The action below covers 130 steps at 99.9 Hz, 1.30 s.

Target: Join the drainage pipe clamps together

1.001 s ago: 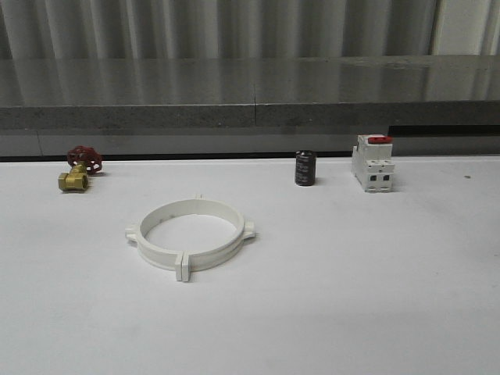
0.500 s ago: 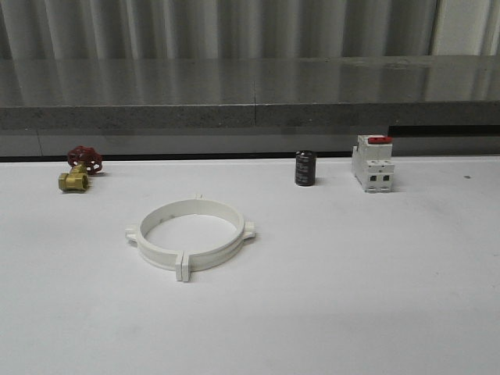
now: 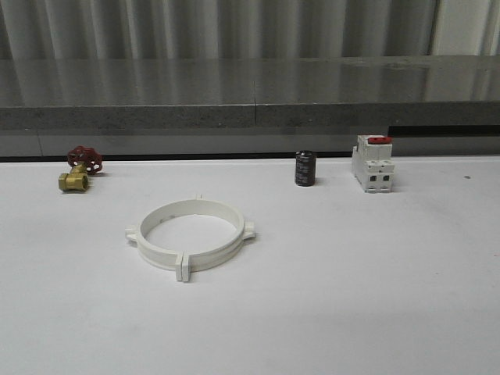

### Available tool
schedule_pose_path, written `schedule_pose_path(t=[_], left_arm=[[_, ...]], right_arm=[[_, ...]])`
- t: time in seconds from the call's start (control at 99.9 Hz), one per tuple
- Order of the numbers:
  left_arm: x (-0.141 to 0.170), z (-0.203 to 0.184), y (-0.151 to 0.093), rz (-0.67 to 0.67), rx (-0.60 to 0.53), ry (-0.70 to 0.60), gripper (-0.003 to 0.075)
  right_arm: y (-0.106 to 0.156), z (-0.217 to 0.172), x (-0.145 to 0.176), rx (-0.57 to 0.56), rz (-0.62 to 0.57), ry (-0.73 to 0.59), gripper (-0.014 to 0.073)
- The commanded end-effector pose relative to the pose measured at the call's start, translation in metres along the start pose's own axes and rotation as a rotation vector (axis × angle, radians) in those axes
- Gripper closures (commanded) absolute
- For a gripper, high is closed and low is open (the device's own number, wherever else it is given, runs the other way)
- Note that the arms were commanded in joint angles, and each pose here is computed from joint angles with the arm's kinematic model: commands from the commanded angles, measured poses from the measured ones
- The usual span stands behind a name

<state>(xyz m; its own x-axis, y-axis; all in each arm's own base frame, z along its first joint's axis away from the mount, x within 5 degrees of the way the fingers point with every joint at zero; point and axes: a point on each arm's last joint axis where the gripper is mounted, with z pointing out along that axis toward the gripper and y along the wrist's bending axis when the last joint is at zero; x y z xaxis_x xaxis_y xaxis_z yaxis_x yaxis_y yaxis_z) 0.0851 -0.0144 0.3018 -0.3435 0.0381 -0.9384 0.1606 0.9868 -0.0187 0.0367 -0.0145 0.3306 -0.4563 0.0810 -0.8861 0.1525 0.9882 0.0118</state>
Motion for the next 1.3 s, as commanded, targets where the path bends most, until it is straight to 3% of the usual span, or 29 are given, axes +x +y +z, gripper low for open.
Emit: schedule_pose_path(t=[0.0, 0.18, 0.991, 1.291], left_arm=[[-0.014, -0.003, 0.0, -0.014, 0.0, -0.091, 0.0741], [-0.014, -0.003, 0.0, -0.014, 0.0, -0.091, 0.0741], [-0.014, -0.003, 0.0, -0.014, 0.0, -0.091, 0.0741], [-0.014, -0.003, 0.0, -0.014, 0.0, -0.091, 0.0741]], right_arm=[[-0.001, -0.004, -0.006, 0.001, -0.01, -0.065, 0.0342], [-0.001, -0.004, -0.005, 0.003, -0.01, -0.058, 0.0669], [0.001, -0.001, -0.003, -0.007, -0.008, -0.061, 0.0662], [0.008, 0.019, 0.026, -0.108, 0.013, -0.271, 0.0662]])
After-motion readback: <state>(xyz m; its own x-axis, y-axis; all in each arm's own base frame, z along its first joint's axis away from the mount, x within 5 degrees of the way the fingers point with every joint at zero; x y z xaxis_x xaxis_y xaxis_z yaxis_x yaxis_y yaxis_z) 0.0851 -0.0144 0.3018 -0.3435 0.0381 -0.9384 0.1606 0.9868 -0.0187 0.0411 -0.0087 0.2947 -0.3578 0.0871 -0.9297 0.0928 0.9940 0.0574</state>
